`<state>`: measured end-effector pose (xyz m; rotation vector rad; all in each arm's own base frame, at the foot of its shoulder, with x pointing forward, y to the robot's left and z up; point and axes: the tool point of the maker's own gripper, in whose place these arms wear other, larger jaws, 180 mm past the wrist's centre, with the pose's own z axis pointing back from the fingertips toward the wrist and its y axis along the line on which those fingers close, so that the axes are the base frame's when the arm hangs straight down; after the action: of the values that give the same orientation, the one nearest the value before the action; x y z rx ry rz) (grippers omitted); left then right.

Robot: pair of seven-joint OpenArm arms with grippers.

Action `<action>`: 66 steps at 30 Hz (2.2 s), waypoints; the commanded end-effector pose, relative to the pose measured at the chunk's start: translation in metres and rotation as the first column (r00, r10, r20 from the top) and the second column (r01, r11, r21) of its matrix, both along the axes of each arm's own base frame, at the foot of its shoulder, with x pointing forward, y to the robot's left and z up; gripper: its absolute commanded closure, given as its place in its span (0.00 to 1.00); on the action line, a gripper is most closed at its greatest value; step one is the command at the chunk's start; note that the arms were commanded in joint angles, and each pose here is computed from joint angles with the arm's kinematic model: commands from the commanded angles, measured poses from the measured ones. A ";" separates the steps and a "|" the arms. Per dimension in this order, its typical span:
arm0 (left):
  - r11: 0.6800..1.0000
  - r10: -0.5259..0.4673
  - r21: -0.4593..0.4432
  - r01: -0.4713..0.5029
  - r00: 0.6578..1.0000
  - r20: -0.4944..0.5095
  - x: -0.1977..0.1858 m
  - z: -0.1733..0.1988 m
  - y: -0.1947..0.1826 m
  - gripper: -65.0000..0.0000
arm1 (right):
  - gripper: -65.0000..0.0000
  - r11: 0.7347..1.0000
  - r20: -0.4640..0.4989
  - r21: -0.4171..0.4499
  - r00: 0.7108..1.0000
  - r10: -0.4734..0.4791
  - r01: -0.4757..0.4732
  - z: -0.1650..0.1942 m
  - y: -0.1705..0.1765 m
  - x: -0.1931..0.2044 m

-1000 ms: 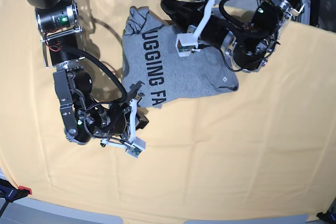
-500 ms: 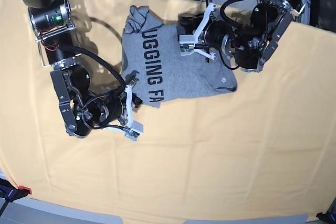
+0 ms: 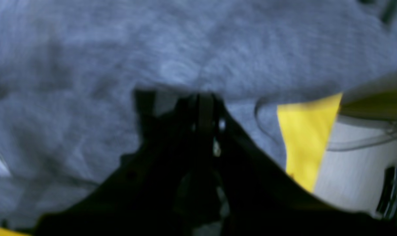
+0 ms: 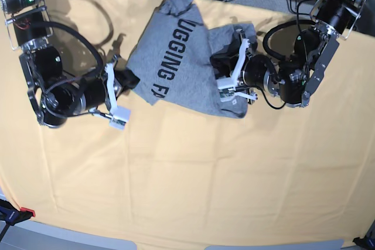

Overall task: Layout the t-shirt on the table in an organized manner, then fold the t-shirt properly
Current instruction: 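Release the shirt with both grippers and pull them apart, then push the shirt's hem edge with the left gripper to square it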

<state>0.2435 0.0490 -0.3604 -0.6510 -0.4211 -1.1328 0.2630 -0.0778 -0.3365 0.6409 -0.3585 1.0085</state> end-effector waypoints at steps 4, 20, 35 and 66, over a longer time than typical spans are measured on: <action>0.994 0.060 0.091 -0.065 0.997 0.055 0.040 -0.001 0.027 1.00 | 1.00 0.997 0.064 0.003 0.995 0.070 -0.071 0.016 0.003 -0.024; 0.969 0.062 -0.248 -0.024 0.987 0.148 0.070 0.162 0.037 1.00 | 1.00 0.966 0.229 -0.139 0.956 -0.184 0.220 0.002 -0.046 0.010; 0.919 0.269 -0.331 -0.214 0.954 0.129 0.079 0.164 0.082 1.00 | 1.00 0.985 -0.100 0.173 0.995 0.019 -0.001 0.010 0.012 -0.094; 0.772 0.541 -0.221 -0.596 0.798 -0.264 -0.004 0.068 0.131 1.00 | 1.00 0.979 0.233 0.078 0.951 -0.203 0.190 0.045 -0.037 -0.021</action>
<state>0.2335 0.1787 -0.3054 -0.8078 -0.5445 -0.3985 0.2363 -0.1147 -0.3031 0.5218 -0.6093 0.8721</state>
